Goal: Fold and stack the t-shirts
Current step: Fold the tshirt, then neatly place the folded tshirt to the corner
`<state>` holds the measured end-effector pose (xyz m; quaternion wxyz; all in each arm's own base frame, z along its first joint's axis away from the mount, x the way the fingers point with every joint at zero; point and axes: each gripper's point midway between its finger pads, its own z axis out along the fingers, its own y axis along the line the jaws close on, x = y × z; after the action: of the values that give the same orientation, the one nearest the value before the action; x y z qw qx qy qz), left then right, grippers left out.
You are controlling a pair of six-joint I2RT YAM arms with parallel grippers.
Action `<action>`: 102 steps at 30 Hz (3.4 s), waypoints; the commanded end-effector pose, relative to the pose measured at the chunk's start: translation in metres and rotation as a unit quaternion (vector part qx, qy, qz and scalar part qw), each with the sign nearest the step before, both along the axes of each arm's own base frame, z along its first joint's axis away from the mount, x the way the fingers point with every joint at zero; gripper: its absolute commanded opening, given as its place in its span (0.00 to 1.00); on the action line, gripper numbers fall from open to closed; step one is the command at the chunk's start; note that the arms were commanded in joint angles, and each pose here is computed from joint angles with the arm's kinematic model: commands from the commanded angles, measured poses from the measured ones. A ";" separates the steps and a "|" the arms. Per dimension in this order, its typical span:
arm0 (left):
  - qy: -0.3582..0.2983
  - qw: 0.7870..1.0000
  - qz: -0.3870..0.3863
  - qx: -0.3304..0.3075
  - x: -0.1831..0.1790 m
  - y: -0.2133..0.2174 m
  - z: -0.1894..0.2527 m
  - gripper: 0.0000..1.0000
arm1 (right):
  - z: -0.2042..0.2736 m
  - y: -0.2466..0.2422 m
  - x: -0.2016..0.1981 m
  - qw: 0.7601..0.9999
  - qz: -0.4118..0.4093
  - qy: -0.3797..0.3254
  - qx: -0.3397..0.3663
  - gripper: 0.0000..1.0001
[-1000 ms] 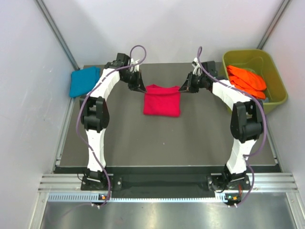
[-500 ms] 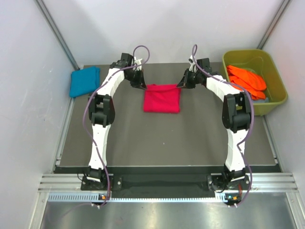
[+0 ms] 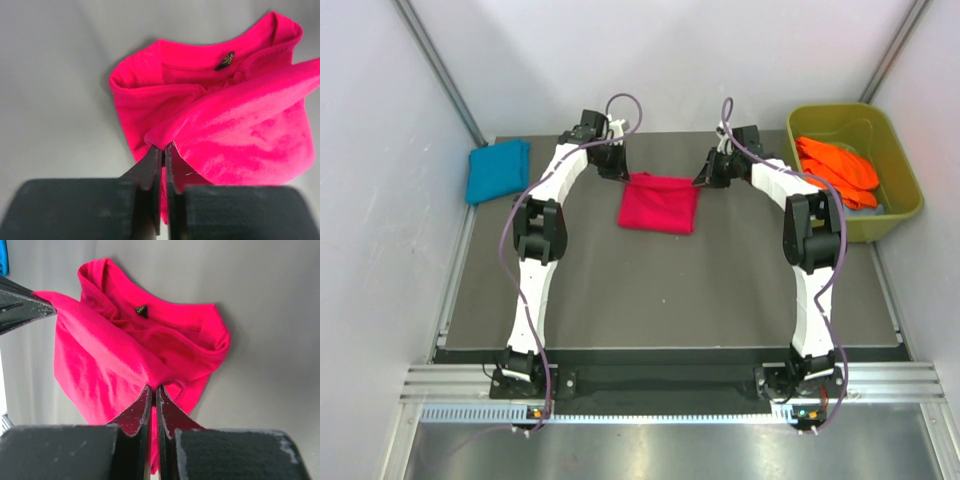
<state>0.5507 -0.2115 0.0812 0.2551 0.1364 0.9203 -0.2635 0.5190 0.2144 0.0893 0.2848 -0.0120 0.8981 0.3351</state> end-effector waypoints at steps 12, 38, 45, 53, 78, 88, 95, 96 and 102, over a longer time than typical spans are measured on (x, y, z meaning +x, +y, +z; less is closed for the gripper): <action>-0.109 0.991 0.038 0.063 0.024 0.018 0.062 0.60 | 0.070 -0.023 0.024 0.994 -0.027 -0.104 -0.015 0.52; 0.059 0.998 0.018 -0.021 -0.022 0.002 -0.021 0.70 | 0.024 0.015 -0.011 0.998 0.020 -0.008 0.054 0.45; 0.079 0.996 0.018 -0.037 -0.021 -0.002 -0.038 0.72 | 0.028 0.046 -0.022 0.994 0.051 0.004 0.098 0.45; 0.108 0.991 0.006 -0.084 -0.028 -0.016 -0.044 0.66 | -0.003 0.055 -0.026 0.995 0.047 0.039 0.080 0.46; 0.011 0.996 -0.027 -0.088 -0.024 -0.013 0.048 0.00 | 0.062 0.014 -0.003 0.995 0.038 -0.095 -0.001 0.52; -0.091 0.995 0.027 0.028 -0.017 0.075 0.115 0.00 | 0.097 -0.034 -0.005 0.985 0.001 -0.152 -0.085 0.61; -0.128 0.983 0.084 0.102 -0.010 0.157 0.137 0.00 | 0.084 -0.042 -0.003 0.988 -0.003 -0.132 -0.082 0.61; -0.134 0.980 0.091 0.116 -0.010 0.163 0.140 0.00 | 0.080 -0.042 -0.002 0.989 -0.002 -0.127 -0.081 0.61; -0.149 0.963 0.143 0.175 -0.001 0.228 0.146 0.00 | 0.076 -0.046 0.006 0.991 -0.010 -0.116 -0.064 0.61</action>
<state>0.5459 -0.0040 0.1777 0.3433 0.0704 0.9324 -0.0888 0.5110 0.1745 0.1511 0.3695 -0.0639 0.8895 0.2611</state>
